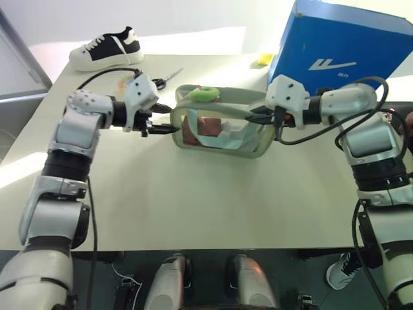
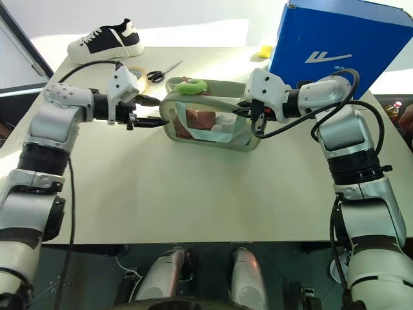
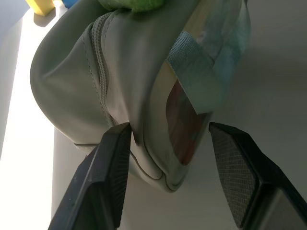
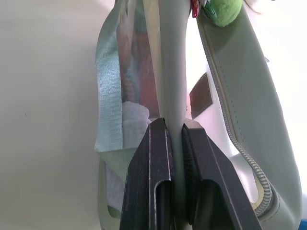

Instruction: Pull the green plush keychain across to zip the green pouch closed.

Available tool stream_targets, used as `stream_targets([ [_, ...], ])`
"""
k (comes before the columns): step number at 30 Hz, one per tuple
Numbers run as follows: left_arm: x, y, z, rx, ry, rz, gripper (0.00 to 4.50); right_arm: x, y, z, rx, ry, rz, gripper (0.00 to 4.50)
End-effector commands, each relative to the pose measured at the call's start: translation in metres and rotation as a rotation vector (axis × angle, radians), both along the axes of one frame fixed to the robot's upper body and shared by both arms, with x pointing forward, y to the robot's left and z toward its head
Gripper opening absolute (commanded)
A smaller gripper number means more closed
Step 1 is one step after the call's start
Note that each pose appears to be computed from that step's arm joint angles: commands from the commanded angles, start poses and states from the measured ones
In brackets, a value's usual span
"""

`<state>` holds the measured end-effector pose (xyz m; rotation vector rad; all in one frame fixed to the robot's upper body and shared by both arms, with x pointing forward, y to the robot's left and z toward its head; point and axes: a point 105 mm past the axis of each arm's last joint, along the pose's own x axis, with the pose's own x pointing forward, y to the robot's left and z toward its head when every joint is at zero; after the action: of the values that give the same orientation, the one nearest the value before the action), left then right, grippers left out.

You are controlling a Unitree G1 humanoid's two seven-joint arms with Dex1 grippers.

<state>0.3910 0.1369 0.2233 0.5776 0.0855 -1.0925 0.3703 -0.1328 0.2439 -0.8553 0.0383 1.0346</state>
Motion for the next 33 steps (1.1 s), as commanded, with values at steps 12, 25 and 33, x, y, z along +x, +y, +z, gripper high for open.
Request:
stream_targets([
  [12,0.001,0.004,0.013,-0.022,-0.052,0.018,0.0,-0.008,0.009,0.025,0.06,0.005,0.054,1.68],
  [25,-0.003,0.006,0.006,0.004,-0.041,0.013,0.0,-0.011,0.079,0.062,0.183,-0.104,0.239,3.72],
  [33,-0.002,0.0,0.01,0.004,-0.053,-0.001,0.0,0.004,0.107,0.051,0.198,-0.093,0.24,3.18],
])
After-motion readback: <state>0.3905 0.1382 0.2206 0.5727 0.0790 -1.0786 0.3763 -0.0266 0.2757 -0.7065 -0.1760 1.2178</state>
